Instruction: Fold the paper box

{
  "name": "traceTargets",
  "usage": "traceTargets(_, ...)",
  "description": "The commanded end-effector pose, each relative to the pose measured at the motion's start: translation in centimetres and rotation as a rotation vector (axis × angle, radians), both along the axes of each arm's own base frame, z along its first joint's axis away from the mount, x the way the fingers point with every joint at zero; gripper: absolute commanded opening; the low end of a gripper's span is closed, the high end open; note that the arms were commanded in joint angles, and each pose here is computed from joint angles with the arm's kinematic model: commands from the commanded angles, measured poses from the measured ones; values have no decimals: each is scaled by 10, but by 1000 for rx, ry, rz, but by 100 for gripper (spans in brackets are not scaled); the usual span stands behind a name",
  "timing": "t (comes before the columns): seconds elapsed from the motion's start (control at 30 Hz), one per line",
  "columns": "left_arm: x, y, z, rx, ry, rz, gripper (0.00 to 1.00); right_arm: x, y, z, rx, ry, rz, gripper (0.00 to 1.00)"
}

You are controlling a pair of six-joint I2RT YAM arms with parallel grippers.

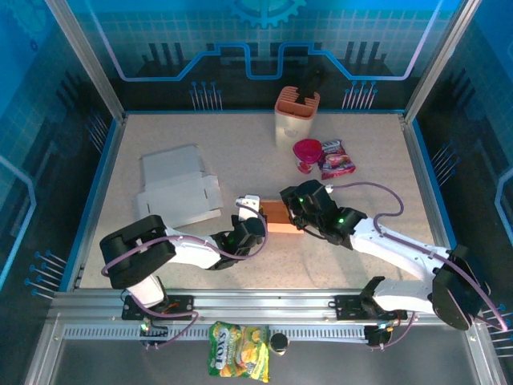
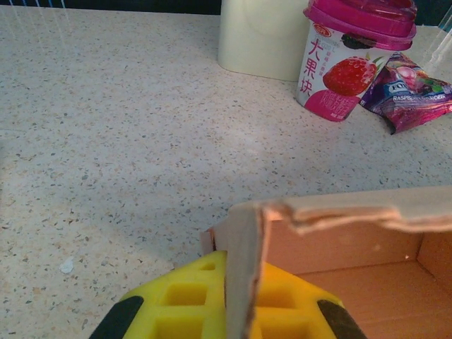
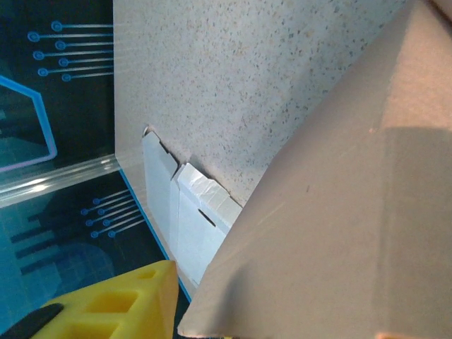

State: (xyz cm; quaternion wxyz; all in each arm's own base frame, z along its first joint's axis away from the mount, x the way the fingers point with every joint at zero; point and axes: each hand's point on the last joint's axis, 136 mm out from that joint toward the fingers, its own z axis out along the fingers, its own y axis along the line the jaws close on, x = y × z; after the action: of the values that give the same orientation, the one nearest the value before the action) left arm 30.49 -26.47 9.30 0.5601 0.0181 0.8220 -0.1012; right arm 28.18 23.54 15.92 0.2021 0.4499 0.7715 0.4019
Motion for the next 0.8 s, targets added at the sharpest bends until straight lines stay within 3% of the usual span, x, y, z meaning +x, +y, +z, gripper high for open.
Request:
traceTargets(0.0, -8, 7, -24, 60, 48, -2, 0, 4, 4, 10, 53, -12, -7, 38)
traceTargets(0.17, -9, 7, -24, 61, 48, 2, 0, -4, -3, -2, 53, 24, -19, 22)
traceTargets(0.5, -12, 10, -25, 61, 50, 0, 0, -11, -6, -25, 77, 80, -20, 5)
traceTargets(0.57, -14, 10, -24, 56, 54, -5, 8, -14, -8, -29, 77, 91, -29, 0)
traceTargets(0.77, -26, 13, -18, 22, 70, -21, 25, -20, -10, -44, 78, 128, -44, 0)
